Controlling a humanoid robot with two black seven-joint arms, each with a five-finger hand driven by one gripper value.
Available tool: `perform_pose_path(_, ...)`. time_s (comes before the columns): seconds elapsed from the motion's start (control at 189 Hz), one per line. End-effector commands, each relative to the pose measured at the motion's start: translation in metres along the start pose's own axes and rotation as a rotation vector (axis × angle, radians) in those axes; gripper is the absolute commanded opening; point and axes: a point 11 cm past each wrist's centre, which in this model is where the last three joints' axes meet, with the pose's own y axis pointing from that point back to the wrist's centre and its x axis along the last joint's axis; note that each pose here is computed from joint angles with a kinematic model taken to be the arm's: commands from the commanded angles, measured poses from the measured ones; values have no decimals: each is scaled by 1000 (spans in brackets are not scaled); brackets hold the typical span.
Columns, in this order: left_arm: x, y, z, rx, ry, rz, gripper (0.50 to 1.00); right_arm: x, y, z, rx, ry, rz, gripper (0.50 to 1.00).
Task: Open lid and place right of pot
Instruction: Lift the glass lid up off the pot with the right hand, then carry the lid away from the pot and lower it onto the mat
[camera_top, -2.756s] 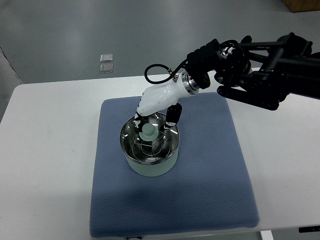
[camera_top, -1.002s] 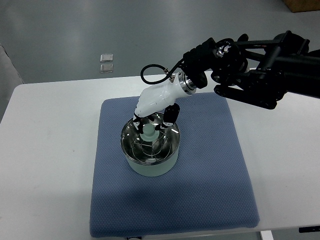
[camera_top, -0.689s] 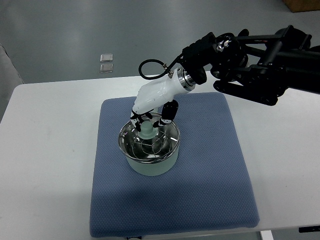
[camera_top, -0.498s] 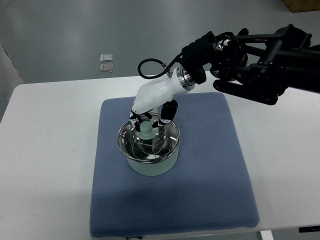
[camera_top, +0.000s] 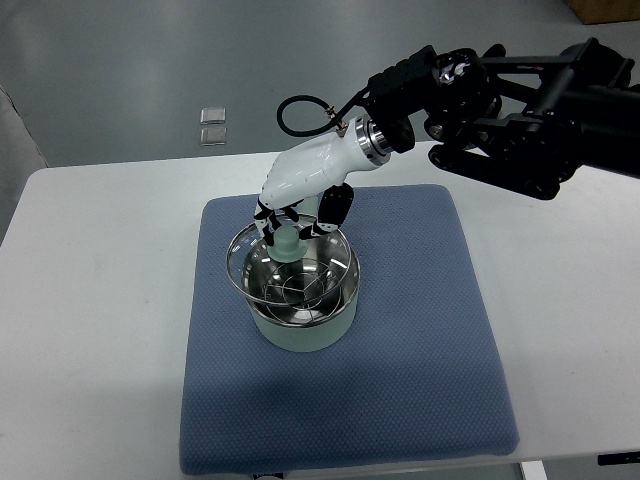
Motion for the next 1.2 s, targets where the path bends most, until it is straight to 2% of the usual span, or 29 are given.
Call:
perform_pose_path(0.0, 0, 0, 0, 0, 1, 0, 1000, 2, 9, 10, -31, -14, 19, 500)
perform_pose_path(0.212, 0, 0, 0, 0, -1, 0, 1000, 1, 20, 33, -99, -51, 51, 500)
perform_pose_path(0.572, 0, 0, 0, 0, -1, 0, 1000, -23, 42, 77, -233, -138, 97, 500)
perform_pose_path(0.737, 0, 0, 0, 0, -1, 0, 1000, -56, 47, 97, -298, -195, 105, 500)
perform_pose_path(1.193, 0, 0, 0, 0, -1, 0, 1000, -114, 58, 119, -397, -262, 107, 500)
